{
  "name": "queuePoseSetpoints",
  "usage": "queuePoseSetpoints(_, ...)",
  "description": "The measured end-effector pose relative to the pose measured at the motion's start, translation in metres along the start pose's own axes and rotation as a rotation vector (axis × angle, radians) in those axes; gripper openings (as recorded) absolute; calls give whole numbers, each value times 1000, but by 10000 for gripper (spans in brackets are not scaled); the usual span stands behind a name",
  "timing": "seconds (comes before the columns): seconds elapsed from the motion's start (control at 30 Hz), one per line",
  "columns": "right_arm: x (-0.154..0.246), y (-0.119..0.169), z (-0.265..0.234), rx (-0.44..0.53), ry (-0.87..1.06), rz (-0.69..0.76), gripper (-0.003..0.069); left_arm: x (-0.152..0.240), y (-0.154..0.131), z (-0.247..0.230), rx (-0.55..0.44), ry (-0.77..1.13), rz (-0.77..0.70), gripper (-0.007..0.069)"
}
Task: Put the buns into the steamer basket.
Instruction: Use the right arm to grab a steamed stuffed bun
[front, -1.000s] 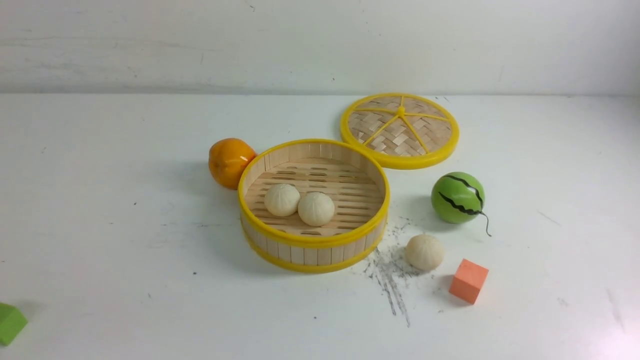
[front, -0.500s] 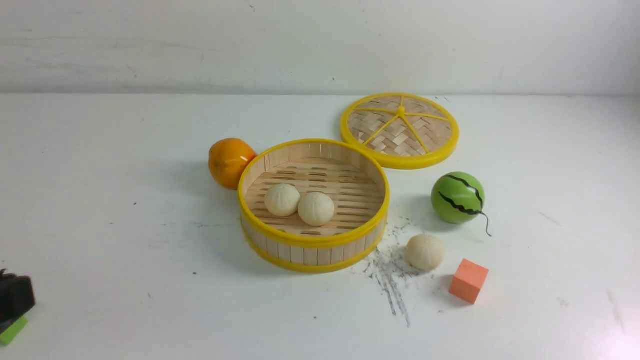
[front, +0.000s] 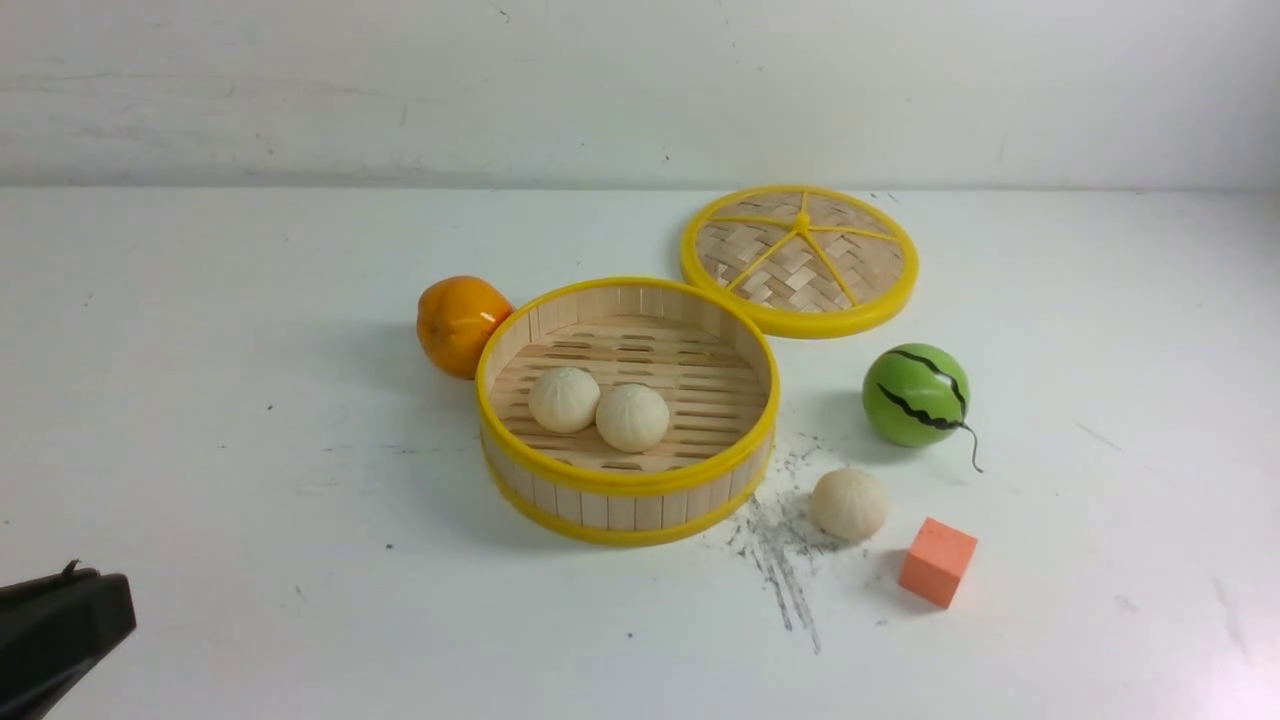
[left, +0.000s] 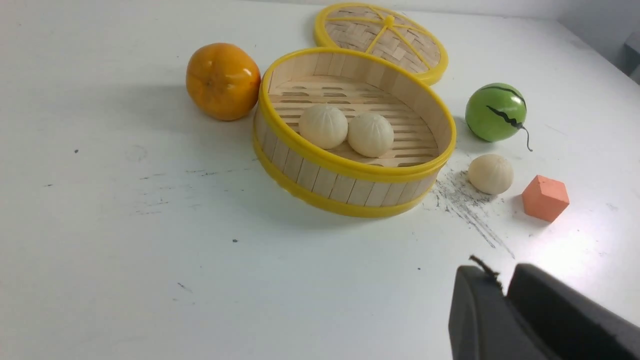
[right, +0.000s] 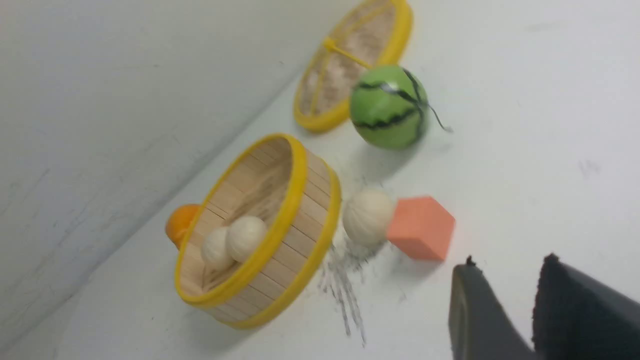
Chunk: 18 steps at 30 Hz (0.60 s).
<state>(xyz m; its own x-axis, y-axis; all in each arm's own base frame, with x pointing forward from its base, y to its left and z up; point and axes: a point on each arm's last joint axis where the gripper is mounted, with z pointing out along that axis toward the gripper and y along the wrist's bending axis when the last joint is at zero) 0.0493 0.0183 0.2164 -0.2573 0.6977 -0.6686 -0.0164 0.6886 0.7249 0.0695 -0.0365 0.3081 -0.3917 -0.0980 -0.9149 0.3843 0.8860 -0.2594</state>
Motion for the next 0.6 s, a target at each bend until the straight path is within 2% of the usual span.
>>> queuePoseSetpoints(0.07, -24, 26, -4, -4, -10, -160, 73, 0, 0, 0, -2, -1, 3, 83)
queuePoseSetpoints(0.13, -44, 48, -5, 2, 18, -311, 2, 0, 0, 0, -3, -2, 6, 85)
queuePoseSetpoints(0.17, -53, 57, -1, 19, 63, -376, -10, 0, 0, 0, -4, -2, 8, 85)
queuePoseSetpoints(0.2, -64, 69, 2, 30, 120, -479, -19, 0, 0, 0, -5, -3, 10, 87)
queuePoseSetpoints(0.33, -92, 95, 32, 62, 434, -733, -20, 0, 1, 0, -6, -4, 12, 91)
queuePoseSetpoints(0.4, -98, 101, 41, 55, 524, -781, -20, 0, 1, 0, -7, -4, 13, 92)
queuePoseSetpoints(0.43, -107, 109, 58, 19, 669, -863, -20, 0, 1, 0, -7, -4, 13, 92)
queuePoseSetpoints(0.6, -113, 125, 105, -75, 863, -954, -19, 1, 2, 0, -19, 16, 13, 92)
